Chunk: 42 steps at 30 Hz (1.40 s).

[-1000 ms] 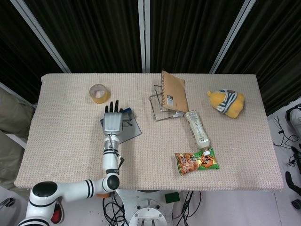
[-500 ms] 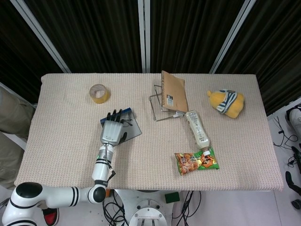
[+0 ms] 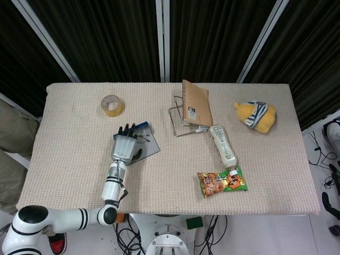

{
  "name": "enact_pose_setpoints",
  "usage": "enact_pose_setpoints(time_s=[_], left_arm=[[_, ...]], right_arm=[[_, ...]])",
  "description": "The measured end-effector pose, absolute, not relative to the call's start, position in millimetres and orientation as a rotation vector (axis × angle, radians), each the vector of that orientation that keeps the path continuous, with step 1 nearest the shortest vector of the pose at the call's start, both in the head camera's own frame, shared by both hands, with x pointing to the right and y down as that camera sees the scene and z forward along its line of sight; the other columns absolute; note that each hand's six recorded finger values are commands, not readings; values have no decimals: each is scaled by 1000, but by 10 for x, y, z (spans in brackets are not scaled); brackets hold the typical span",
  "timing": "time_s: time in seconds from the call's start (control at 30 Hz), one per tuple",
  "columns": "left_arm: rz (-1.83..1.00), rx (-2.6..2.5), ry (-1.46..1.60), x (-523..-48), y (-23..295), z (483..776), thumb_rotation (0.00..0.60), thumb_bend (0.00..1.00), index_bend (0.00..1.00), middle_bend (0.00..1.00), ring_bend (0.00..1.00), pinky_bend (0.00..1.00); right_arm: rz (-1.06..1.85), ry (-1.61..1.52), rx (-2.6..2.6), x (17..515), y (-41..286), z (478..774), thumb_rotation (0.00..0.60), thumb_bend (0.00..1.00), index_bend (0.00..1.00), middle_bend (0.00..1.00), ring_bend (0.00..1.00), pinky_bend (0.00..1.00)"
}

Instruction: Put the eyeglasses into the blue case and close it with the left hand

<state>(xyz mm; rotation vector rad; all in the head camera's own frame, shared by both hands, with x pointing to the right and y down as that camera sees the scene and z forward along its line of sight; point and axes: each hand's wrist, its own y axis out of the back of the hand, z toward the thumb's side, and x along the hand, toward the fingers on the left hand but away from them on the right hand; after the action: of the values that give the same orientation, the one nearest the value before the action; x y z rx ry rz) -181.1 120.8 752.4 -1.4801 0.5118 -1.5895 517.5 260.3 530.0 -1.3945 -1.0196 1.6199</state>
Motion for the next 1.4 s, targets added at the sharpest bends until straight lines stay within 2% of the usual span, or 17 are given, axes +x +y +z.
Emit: enact_pose_setpoints(time_s=[0.1,0.57,0.77,0.93,1.03,1.13,1.4], left_arm=[[-1592,-1479,510,-1812,1192,7546,249,326,326,0,0,125],[-1646,-1426,534,-1906,1104,7634,254,327,154,0,0,125],[-1633,-1463,543,-1856,1170,7581,261,317,174,0,0,125],[-1581,-1543,568,-1726,1266,7455,247,235,186,0,0,125],[-1529,-1555,572,-1643,1312,7349,241,230,273,0,0,125],[-1485,-1545,559,-1592,1374,7287,209,230,336,0,0,125],[-1521,-1497,494,-1636,1479,7407,191,229,343,0,0,125]], right_arm=[[1622,-1019,-1395,5175,2602,5307,600,503,0,0,0,0],[1629,-1021,-1392,5196,2604,5308,600,503,0,0,0,0],[1625,-1018,-1397,5184,2605,5322,600,503,0,0,0,0],[1624,-1020,-1394,5190,2608,5318,600,503,0,0,0,0],[1620,-1022,-1395,5184,2609,5316,600,503,0,0,0,0],[1620,-1024,-1394,5188,2611,5316,600,503,0,0,0,0],[1618,-1029,-1390,5205,2612,5300,600,503,0,0,0,0]])
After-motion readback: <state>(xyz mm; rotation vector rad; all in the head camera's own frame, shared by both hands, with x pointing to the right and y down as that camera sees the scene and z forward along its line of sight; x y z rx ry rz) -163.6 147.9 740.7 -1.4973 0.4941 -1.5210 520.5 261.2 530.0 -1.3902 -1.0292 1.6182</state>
